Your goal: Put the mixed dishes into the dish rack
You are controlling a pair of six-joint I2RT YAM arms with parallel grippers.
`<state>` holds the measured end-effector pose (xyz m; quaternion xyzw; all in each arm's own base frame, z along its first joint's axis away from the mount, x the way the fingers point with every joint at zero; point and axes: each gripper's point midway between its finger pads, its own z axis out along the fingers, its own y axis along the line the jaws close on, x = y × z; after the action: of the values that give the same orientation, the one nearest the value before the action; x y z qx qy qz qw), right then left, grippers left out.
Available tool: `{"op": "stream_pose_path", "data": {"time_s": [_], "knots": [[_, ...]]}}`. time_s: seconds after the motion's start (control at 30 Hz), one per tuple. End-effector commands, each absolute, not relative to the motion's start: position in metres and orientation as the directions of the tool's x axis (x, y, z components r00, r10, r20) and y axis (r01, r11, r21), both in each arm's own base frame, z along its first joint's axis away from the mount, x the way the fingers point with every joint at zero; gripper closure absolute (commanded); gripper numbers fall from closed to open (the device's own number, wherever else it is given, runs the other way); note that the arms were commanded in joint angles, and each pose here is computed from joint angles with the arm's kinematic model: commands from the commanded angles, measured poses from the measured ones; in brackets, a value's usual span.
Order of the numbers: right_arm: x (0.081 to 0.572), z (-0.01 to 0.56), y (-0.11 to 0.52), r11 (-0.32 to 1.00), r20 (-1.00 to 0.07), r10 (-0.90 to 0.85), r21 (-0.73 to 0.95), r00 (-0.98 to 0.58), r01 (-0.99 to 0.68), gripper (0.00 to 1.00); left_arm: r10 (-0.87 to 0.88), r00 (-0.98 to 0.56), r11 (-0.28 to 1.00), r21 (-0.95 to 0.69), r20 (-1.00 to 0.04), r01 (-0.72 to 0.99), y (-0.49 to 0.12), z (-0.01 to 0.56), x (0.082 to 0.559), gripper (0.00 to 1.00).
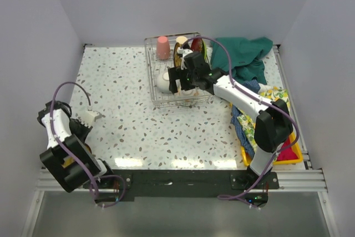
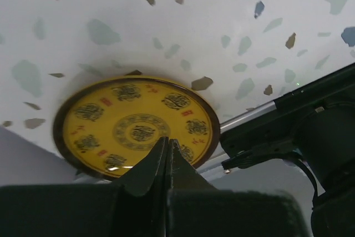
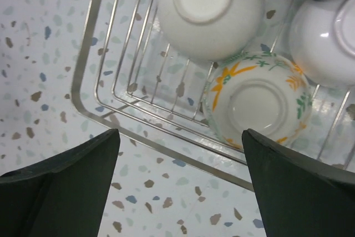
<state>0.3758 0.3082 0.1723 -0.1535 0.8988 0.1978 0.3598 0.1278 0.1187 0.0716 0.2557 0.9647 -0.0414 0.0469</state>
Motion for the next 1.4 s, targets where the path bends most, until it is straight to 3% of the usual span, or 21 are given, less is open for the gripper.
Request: {"op": "stream_pose_path", "data": {"time_s": [0.0, 0.3, 0.7, 1.37], "knots": [[0.365, 0.203, 0.323, 0.803, -0.738, -0.107, 0.331, -0.667, -0.496, 0.01, 0.511, -0.857, 0.852, -0.095, -0.067, 0.515, 0.116, 0.054, 0.100, 1.00], [0.366, 0.198, 0.320, 0.813, -0.733, -0.110, 0.322, -0.671, -0.485, 0.02, 0.486, -0.871, 0.866, -0.097, -0.068, 0.491, 0.118, 0.016, 0.101, 1.00], [0.362, 0.188, 0.315, 0.823, -0.725, -0.115, 0.313, -0.679, -0.474, 0.01, 0.500, -0.837, 0.834, -0.137, -0.221, 0.535, 0.103, -0.002, 0.156, 1.00], [0.368, 0.188, 0.309, 0.836, -0.750, -0.142, 0.259, -0.647, -0.484, 0.01, 0.486, -0.730, 0.768, -0.162, -0.481, 0.619, 0.010, 0.029, 0.323, 1.00]]}}
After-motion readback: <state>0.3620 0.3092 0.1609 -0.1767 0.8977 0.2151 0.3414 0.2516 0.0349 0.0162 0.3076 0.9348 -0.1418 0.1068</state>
